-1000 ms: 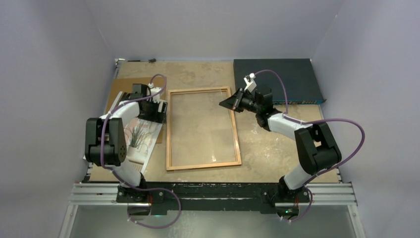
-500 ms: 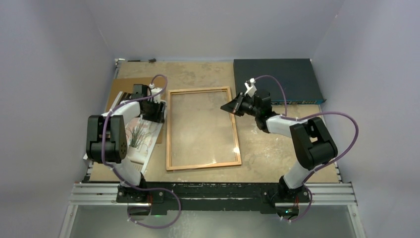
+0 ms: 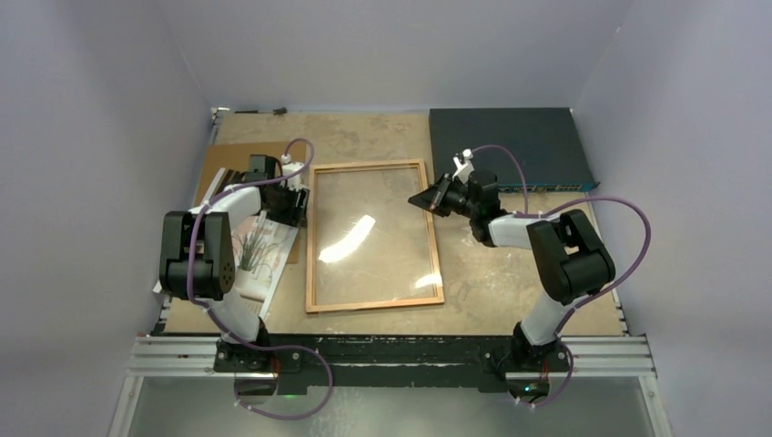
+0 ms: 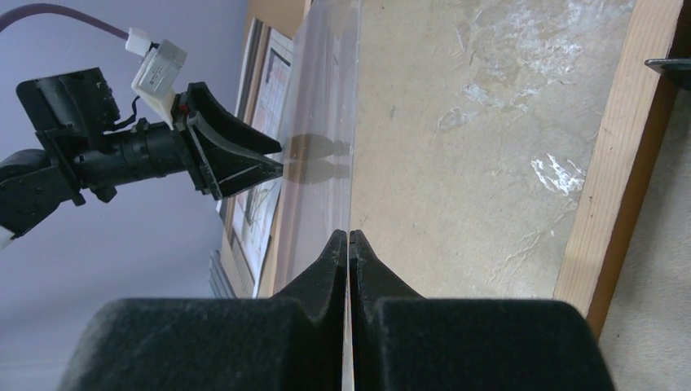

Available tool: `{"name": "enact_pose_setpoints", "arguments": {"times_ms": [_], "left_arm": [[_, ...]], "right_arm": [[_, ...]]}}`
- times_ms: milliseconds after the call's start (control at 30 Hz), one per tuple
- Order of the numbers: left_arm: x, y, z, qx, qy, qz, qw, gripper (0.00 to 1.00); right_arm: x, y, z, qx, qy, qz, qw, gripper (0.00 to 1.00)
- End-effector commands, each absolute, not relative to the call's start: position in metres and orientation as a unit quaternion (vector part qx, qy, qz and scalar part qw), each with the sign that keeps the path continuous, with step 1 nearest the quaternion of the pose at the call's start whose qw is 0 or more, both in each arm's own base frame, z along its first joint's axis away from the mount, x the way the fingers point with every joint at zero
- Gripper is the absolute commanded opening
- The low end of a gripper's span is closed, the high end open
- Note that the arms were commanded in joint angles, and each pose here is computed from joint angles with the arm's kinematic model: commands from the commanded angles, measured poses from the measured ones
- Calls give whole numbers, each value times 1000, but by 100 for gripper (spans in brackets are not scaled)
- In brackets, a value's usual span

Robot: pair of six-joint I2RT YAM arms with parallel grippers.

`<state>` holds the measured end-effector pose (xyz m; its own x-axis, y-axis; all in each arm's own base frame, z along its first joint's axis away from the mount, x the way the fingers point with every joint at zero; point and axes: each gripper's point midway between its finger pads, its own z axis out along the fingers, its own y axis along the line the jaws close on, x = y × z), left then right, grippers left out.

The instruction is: Put the photo into the frame

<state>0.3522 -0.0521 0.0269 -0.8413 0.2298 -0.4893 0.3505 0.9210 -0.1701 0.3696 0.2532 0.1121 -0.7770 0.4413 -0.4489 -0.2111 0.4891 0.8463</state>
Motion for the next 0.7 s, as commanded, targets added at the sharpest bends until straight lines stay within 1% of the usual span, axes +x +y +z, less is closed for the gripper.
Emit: {"name": "enact_pose_setpoints", "arguments": {"times_ms": [0, 300, 533, 600, 667], "left_arm": [[340, -69, 23, 171, 949, -160, 213, 52], [336, -74, 41, 183, 942, -174, 219, 52], [323, -80, 31, 188, 944, -186, 199, 53], [320, -80, 24, 189, 945, -187, 191, 52], [317, -79, 18, 191, 946, -185, 184, 47]], "right_arm": [[379, 250, 124, 74, 780, 509, 357, 0], [379, 247, 110, 93, 780, 513, 346, 0], [377, 246, 105, 100, 777, 517, 344, 0], [376, 246, 103, 102, 777, 519, 342, 0], [376, 246, 104, 102, 774, 522, 343, 0]]}}
